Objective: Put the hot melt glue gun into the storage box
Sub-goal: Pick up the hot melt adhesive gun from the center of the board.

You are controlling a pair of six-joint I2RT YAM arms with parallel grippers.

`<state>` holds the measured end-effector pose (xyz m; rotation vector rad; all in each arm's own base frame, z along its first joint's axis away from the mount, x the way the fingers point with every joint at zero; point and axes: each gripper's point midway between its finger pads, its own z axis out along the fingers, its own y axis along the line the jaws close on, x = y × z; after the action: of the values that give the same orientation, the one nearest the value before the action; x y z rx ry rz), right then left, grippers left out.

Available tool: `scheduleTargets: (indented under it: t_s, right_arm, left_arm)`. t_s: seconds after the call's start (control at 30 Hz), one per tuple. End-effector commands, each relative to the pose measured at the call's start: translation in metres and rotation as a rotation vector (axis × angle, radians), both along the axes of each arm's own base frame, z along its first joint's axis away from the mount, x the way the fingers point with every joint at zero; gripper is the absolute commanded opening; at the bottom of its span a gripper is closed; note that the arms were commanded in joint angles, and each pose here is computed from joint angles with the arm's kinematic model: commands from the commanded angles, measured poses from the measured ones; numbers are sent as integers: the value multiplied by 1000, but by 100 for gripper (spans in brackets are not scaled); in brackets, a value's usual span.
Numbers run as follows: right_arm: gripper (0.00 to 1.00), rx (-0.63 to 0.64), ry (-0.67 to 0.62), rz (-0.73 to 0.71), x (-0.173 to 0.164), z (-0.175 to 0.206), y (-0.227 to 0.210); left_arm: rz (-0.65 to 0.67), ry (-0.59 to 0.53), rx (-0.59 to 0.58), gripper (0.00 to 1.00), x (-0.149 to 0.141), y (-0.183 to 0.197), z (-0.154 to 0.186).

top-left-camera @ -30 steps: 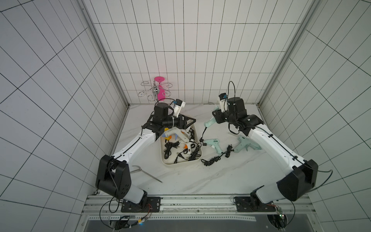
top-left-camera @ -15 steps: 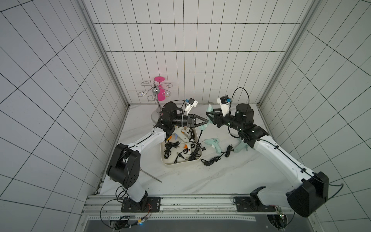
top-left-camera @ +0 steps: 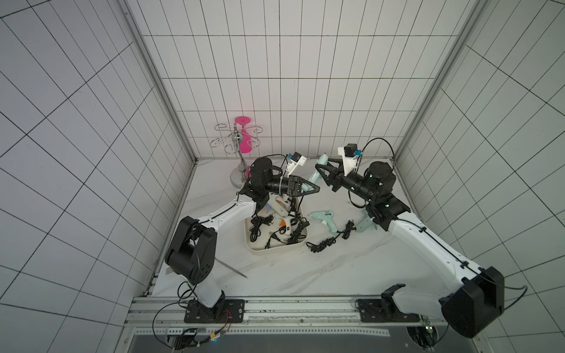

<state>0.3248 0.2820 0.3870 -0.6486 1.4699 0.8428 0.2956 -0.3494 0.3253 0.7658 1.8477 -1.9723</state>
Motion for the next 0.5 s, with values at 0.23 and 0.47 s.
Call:
scheduleTargets:
  t_s: [0.23,0.47]
  right_arm:
    - [51,-33,13,19,-16,-1,-1]
    - [82,6,-9,-212,-13,20,-49]
  left_arm:
    - [246,-172,128,0,18,15,1]
    - [616,-237,475,0,38,74,-30]
